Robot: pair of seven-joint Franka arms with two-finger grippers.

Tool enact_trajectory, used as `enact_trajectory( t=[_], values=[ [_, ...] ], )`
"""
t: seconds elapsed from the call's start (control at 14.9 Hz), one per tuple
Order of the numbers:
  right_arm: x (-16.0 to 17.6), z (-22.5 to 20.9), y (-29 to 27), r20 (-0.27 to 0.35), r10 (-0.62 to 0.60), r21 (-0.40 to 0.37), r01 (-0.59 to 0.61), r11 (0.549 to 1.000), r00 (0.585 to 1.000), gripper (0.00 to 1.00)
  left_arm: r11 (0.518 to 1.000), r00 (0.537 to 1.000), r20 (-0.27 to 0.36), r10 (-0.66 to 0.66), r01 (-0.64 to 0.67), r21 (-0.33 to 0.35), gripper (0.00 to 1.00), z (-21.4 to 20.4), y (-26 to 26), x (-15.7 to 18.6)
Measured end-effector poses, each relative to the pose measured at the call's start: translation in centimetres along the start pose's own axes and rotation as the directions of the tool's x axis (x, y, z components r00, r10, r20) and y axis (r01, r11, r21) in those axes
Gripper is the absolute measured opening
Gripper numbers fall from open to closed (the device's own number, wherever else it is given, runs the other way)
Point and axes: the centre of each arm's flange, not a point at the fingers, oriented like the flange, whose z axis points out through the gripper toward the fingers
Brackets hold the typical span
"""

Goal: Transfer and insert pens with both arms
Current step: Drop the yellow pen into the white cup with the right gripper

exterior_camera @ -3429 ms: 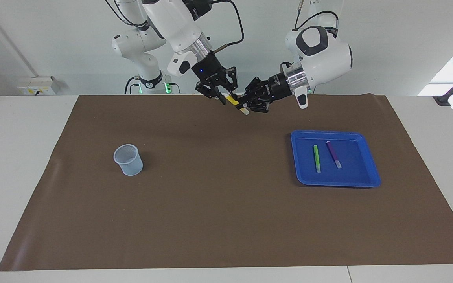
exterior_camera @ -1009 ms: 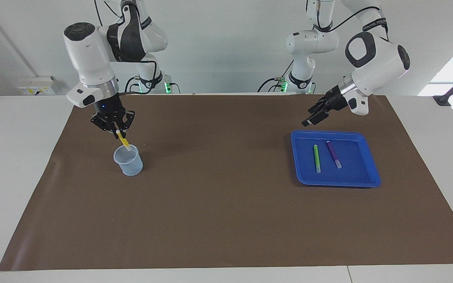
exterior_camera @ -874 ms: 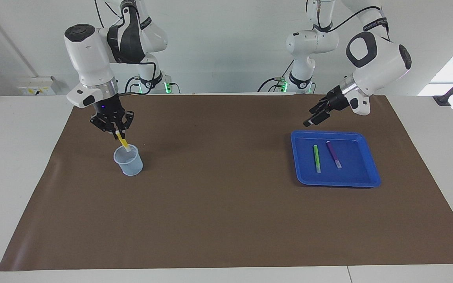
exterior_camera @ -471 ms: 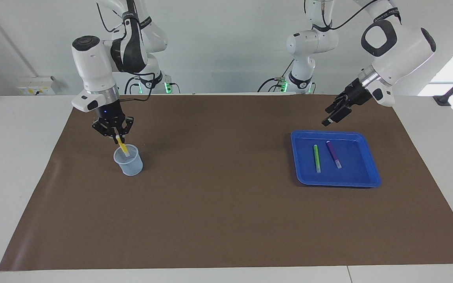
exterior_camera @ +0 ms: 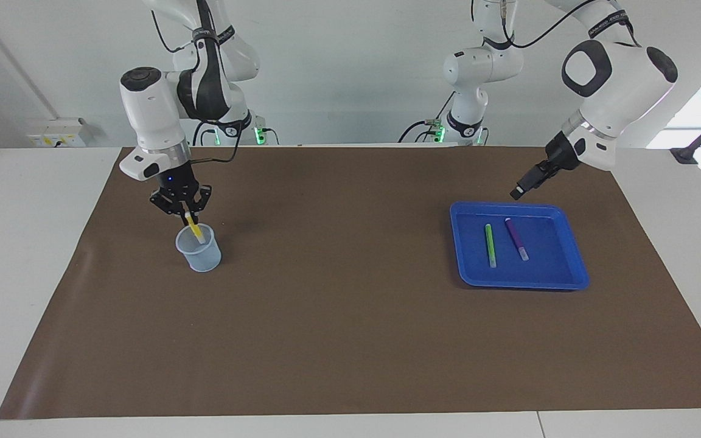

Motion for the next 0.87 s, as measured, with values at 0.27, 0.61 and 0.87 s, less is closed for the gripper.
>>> enact_trajectory(
  t=[0.27,0.61,0.87],
  values=[
    [0.0,1.5,0.0,-0.004,-0.001,0.000,0.001,1.000,1.000,0.18,0.957,0.963,-0.012,0.271,-0.268,0.109,1.00,7.0,-1.5,4.3],
    [0.0,2.1,0.0,0.003,0.000,0.001,0.000,1.000,1.000,0.18,0.871,0.888,0.024,0.459,-0.455,0.184,1.00,13.6,-1.9,6.6],
    [0.0,2.1,0.0,0.003,0.001,0.001,-0.001,1.000,1.000,0.55,0.849,0.867,0.045,0.496,-0.496,0.183,0.96,15.4,-2.2,6.9]
  ],
)
